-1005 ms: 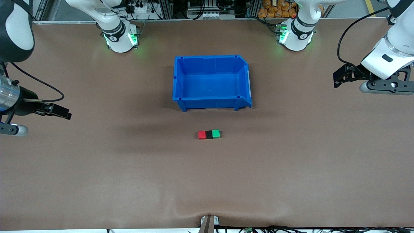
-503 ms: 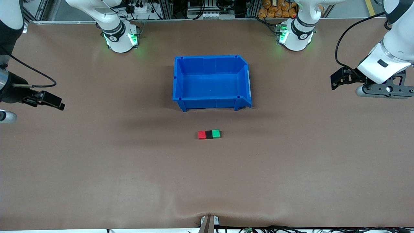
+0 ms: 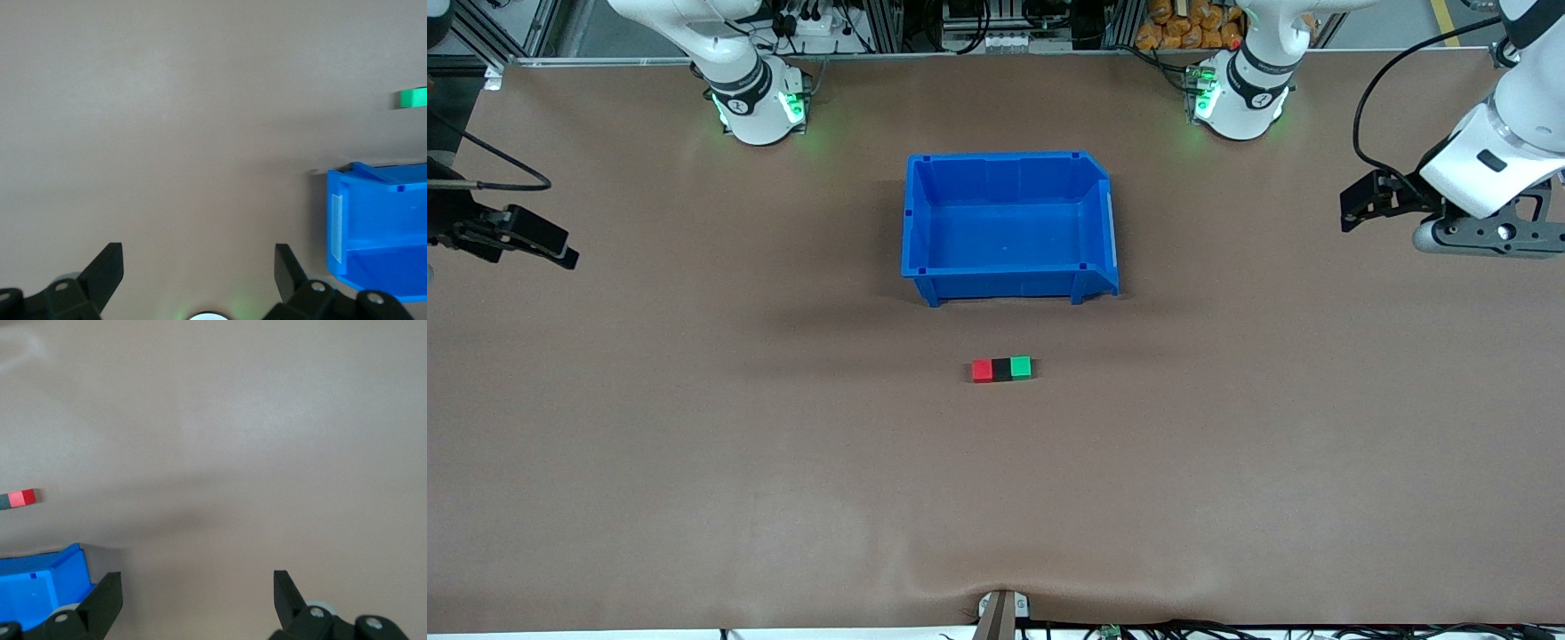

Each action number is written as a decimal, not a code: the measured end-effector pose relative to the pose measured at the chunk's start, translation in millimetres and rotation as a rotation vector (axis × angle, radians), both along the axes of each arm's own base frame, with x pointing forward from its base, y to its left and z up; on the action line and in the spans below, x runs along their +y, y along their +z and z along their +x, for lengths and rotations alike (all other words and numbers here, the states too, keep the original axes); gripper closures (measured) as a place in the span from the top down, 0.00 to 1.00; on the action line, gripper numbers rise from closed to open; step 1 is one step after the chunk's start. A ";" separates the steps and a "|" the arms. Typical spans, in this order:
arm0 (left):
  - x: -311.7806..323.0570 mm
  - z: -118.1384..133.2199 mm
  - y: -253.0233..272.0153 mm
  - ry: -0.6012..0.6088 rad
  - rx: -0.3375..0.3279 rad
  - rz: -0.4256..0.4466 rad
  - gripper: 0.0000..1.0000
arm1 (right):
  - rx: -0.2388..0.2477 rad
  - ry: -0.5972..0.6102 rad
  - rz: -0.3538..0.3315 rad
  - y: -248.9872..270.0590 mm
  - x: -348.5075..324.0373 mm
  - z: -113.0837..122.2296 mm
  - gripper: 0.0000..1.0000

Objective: Attach green and red cubes to black cube

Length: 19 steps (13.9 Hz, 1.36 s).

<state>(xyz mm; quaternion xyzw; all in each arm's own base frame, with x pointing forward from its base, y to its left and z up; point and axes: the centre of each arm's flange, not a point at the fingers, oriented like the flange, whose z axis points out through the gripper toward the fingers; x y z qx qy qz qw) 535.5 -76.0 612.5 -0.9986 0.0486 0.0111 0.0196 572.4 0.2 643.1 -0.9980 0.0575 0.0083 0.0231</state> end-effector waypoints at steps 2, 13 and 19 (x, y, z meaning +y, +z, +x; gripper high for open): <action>2.6 -8.9 11.6 0.006 -0.001 -0.001 1.00 | 0.004 0.001 0.000 3.5 -2.5 -3.9 1.00; 13.3 -27.1 28.8 0.028 0.018 0.006 1.00 | 0.018 0.032 0.003 9.6 -12.1 -18.8 1.00; 2.1 -29.6 29.8 0.006 0.024 0.009 1.00 | 0.027 0.030 0.004 9.2 -12.8 -32.6 1.00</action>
